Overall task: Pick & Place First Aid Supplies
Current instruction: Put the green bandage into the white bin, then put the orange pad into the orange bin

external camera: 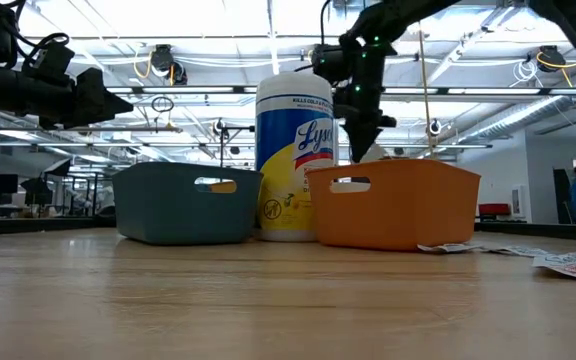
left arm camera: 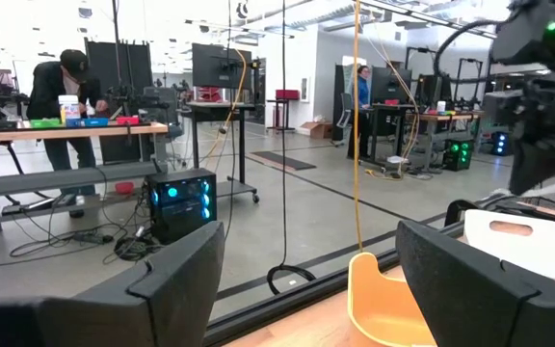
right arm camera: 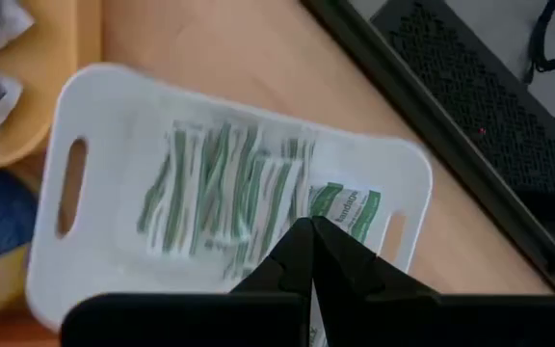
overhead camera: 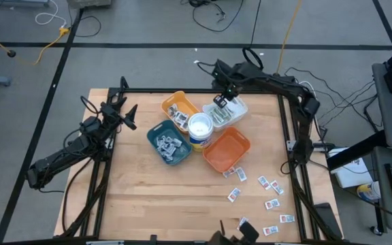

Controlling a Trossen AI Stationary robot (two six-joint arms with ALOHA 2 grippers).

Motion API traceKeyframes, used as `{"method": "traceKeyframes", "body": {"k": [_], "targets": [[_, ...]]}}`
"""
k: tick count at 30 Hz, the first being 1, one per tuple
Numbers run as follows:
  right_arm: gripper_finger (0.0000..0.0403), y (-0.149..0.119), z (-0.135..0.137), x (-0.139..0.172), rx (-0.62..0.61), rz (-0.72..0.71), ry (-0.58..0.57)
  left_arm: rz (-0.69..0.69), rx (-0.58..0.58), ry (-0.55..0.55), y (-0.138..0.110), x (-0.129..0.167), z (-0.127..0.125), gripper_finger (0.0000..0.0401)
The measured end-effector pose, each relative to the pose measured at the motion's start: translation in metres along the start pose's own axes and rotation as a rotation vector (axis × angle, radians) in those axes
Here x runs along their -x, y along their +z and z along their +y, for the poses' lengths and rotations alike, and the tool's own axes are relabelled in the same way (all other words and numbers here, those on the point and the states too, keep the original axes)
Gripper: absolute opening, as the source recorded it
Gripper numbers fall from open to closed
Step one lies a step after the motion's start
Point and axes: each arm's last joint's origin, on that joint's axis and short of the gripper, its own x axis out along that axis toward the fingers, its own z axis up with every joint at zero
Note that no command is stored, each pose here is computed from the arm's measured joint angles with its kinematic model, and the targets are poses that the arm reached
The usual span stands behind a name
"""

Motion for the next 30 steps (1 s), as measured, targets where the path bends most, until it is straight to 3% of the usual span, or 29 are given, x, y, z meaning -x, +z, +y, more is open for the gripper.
{"method": "traceKeyframes", "body": {"k": [6,13,18,23,30], "targets": [[0.0,0.003,0.004,-0.035,0.003,0.035,-0.015,0.0,0.0,0.0,0.0,0.0,0.0,0.0308],[0.0,-0.01,0.005,-0.075,-0.001,0.064,-0.02,0.0,0.0,0.0,0.0,0.0,0.0,0.0308],[0.0013,-0.016,0.005,-0.086,-0.02,0.068,-0.016,0.0,0.0,0.0,0.0,0.0,0.0,0.0308],[0.0081,-0.016,0.005,-0.087,-0.039,0.081,0.078,0.0,0.0,0.0,0.0,0.0,0.0,0.0308],[0.0202,-0.019,0.003,-0.08,-0.042,0.086,0.024,0.0,0.0,0.0,0.0,0.0,0.0,0.0308]]}}
